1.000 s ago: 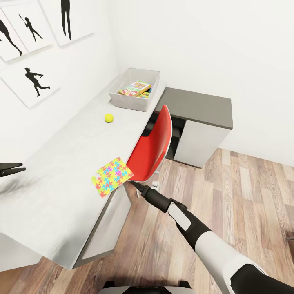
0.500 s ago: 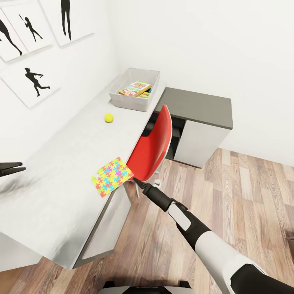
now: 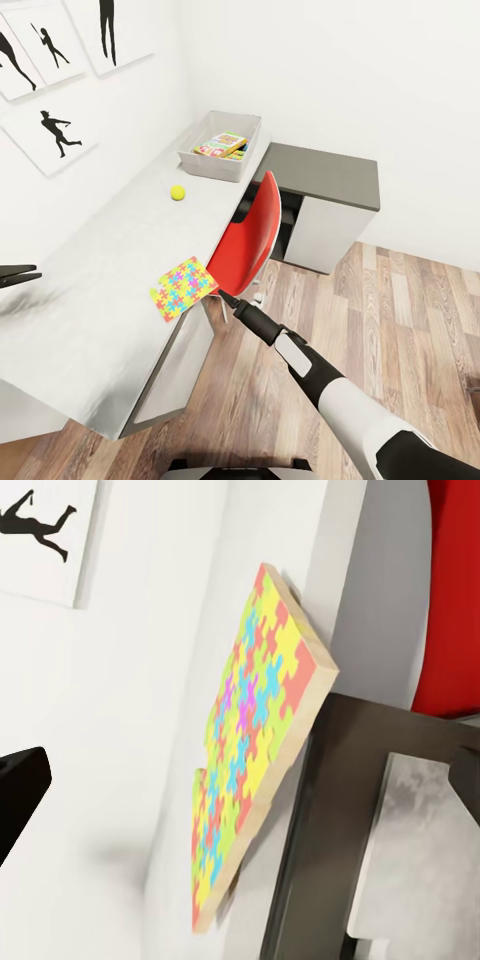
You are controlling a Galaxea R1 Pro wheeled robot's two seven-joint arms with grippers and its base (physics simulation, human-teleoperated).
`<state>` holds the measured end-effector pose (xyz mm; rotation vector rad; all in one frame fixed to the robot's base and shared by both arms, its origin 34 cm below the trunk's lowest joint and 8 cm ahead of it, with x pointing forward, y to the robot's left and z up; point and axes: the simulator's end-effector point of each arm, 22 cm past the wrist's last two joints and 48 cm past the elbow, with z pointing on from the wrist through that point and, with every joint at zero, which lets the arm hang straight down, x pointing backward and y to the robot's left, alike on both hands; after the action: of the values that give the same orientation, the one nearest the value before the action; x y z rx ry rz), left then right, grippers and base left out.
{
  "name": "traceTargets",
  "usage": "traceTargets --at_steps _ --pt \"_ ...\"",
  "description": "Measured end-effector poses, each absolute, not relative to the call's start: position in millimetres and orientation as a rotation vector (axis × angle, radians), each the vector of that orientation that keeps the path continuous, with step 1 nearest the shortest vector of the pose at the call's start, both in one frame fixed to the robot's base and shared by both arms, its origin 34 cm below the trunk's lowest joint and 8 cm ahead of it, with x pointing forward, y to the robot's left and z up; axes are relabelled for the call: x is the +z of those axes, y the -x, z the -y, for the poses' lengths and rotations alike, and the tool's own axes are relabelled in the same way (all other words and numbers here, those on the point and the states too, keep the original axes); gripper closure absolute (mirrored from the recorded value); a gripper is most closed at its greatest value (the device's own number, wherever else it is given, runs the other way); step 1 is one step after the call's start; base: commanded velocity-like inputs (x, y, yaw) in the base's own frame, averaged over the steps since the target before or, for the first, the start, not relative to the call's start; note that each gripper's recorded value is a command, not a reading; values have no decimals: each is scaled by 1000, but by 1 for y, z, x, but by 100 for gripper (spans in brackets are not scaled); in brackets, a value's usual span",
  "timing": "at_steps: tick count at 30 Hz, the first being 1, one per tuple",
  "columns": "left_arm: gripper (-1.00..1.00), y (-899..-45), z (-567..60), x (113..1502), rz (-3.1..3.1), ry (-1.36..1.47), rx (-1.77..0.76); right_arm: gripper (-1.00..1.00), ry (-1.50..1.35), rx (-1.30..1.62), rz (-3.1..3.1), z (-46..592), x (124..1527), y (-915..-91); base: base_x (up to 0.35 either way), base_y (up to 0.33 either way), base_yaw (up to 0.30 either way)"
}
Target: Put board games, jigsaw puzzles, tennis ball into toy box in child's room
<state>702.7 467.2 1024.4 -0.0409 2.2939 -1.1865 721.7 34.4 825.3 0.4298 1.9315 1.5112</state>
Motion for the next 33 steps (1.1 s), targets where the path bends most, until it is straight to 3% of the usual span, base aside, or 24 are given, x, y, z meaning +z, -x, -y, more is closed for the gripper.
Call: traceTargets --at_steps 33 --pt "-100 -703 -467 1024 -2294 41 -1186 -100 -429 1512 -1932 -35 825 -722 47 15 0"
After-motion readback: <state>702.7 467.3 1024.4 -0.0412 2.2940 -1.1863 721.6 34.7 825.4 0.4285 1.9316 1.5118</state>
